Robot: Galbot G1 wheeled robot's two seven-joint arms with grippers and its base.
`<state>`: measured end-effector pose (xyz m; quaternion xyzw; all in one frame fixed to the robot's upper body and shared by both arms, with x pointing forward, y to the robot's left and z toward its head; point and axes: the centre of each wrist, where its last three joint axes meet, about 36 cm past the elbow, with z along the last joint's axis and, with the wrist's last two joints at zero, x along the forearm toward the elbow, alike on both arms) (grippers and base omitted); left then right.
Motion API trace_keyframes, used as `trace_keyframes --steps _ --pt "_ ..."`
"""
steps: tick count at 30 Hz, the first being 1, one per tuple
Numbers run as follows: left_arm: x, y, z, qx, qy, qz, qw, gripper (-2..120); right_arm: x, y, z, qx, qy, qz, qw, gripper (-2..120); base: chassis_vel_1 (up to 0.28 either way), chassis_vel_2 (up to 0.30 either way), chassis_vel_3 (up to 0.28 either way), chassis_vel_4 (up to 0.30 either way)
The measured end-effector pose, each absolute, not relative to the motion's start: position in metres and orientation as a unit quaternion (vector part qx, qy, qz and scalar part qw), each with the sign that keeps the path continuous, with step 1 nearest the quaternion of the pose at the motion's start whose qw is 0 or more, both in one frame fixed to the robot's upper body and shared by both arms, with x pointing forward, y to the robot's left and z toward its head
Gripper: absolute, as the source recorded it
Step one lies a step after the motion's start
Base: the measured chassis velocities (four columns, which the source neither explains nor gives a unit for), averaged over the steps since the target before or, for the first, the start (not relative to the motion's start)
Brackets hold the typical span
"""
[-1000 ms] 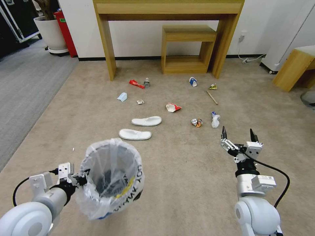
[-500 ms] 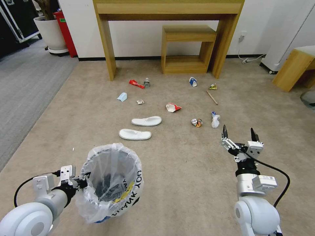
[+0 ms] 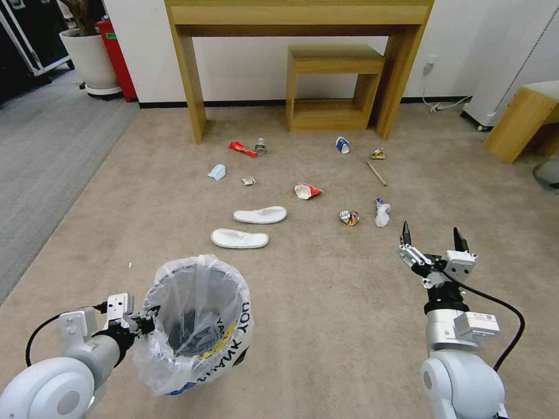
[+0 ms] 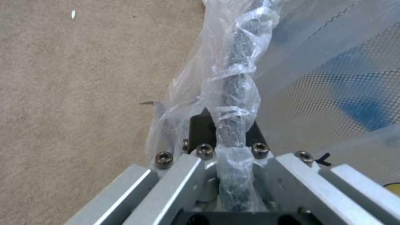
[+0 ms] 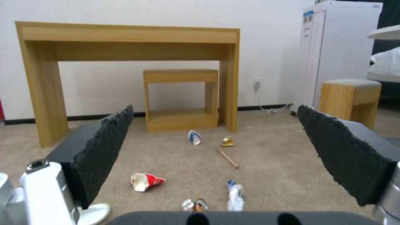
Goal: Pick up the trash bin and place the garbage on the floor into it.
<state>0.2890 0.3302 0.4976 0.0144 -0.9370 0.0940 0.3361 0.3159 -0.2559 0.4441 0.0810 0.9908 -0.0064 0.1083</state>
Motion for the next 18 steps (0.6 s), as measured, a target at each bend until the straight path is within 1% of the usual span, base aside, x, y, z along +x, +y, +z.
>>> trace_keyframes --steps 4,8,13,18 --pt "0.2892 0.3308 0.4966 0.016 -0.937 0.094 0.337 0 0.3179 -0.2552 0.4417 0.082 0.991 -0.006 0.108 100 0.000 0.000 0.000 0.000" --pt "0.2899 0.3315 0.4959 0.017 -0.937 0.094 0.337 0 0.3190 -0.2553 0.4399 0.082 0.991 -0.006 0.108 100 0.072 0.082 -0.061 -0.082" --pt "0.2904 0.3318 0.4945 0.018 -0.936 0.095 0.338 0 0.3194 -0.2549 0.4386 0.082 0.991 -0.005 0.110 100 0.169 0.164 -0.148 -0.168" --pt "0.2902 0.3317 0.4930 0.020 -0.936 0.095 0.338 0 0.3198 -0.2550 0.4379 0.081 0.990 -0.006 0.111 100 0.218 0.218 -0.206 -0.233"
